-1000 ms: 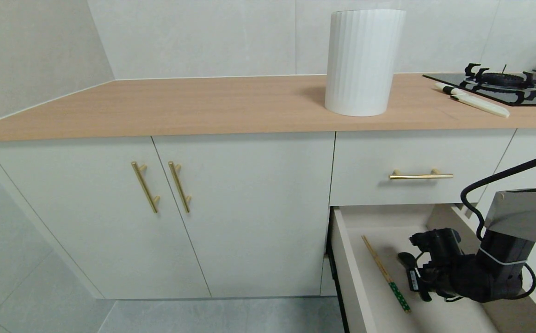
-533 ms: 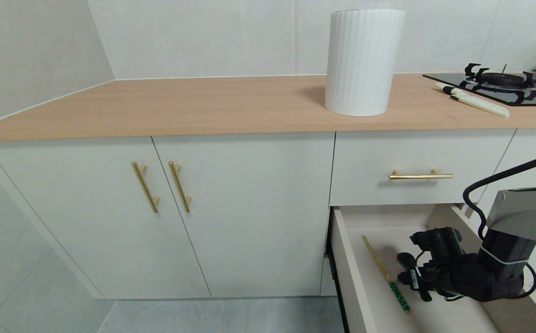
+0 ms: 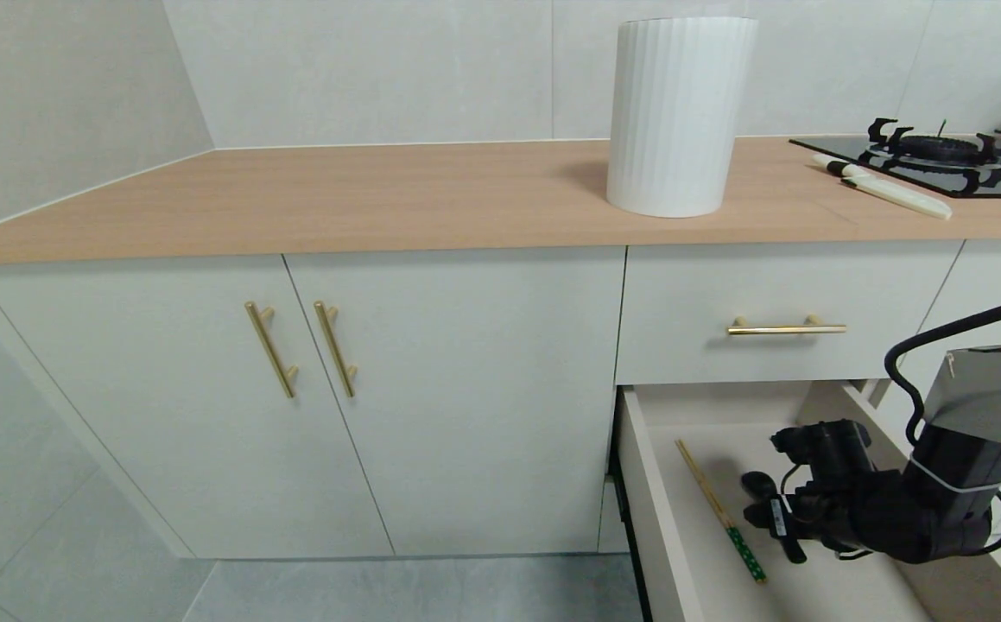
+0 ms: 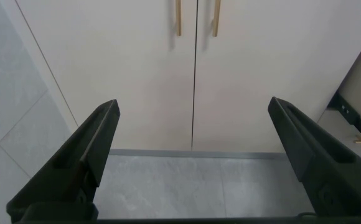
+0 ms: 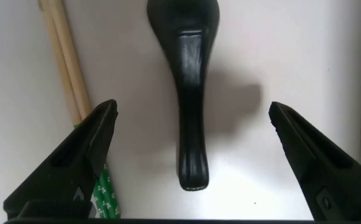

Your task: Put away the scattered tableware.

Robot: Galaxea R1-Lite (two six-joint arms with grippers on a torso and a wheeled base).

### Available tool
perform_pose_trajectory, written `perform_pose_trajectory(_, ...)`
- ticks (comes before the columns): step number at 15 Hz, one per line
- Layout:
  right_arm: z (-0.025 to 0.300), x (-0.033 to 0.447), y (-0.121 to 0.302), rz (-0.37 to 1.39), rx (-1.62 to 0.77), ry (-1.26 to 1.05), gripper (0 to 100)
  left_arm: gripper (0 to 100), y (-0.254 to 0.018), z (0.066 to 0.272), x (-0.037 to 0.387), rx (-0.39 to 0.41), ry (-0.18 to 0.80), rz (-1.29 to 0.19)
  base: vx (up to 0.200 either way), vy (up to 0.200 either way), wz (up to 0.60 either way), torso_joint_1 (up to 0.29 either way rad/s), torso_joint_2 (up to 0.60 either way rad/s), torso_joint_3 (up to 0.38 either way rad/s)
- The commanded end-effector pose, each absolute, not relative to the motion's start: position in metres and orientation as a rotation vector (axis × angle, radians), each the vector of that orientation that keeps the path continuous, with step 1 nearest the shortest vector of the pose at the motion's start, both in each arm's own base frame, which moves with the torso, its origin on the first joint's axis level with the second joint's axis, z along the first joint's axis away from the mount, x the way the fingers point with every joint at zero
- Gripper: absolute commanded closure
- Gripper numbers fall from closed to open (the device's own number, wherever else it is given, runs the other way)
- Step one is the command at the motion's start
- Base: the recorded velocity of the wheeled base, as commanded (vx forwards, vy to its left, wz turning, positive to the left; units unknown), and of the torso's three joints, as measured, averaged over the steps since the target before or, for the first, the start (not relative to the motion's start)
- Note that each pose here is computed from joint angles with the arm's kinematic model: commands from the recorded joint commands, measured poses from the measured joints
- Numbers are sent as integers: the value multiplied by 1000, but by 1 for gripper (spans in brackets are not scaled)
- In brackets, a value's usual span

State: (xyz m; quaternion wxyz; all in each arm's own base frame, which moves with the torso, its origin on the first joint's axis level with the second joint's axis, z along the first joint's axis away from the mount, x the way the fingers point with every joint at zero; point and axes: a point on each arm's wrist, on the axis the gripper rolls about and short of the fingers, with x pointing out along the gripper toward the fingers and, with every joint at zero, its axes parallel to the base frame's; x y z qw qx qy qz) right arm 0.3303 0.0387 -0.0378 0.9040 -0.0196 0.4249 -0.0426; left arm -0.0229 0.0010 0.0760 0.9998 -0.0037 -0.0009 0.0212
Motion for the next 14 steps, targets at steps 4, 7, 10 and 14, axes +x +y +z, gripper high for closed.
perform_pose_trajectory(4, -24, 329, 39, -84, -33, 841, 0, 0, 1, 76, -23, -8, -2, 43, 0, 0, 0, 0, 0, 0)
perform_pose_trajectory(7, 6, 327, 36, -85, -13, 760, 0, 0, 1, 76, -23, -8, -2, 43, 0, 0, 0, 0, 0, 0)
perform_pose_trajectory(10, 31, 323, 35, -84, 2, 689, 0, 0, 1, 76, -23, -8, -2, 43, 0, 0, 0, 0, 0, 0)
perform_pose_trajectory(14, 59, 315, 33, -71, 18, 612, 0, 0, 1, 76, -23, -8, -2, 43, 0, 0, 0, 0, 0, 0)
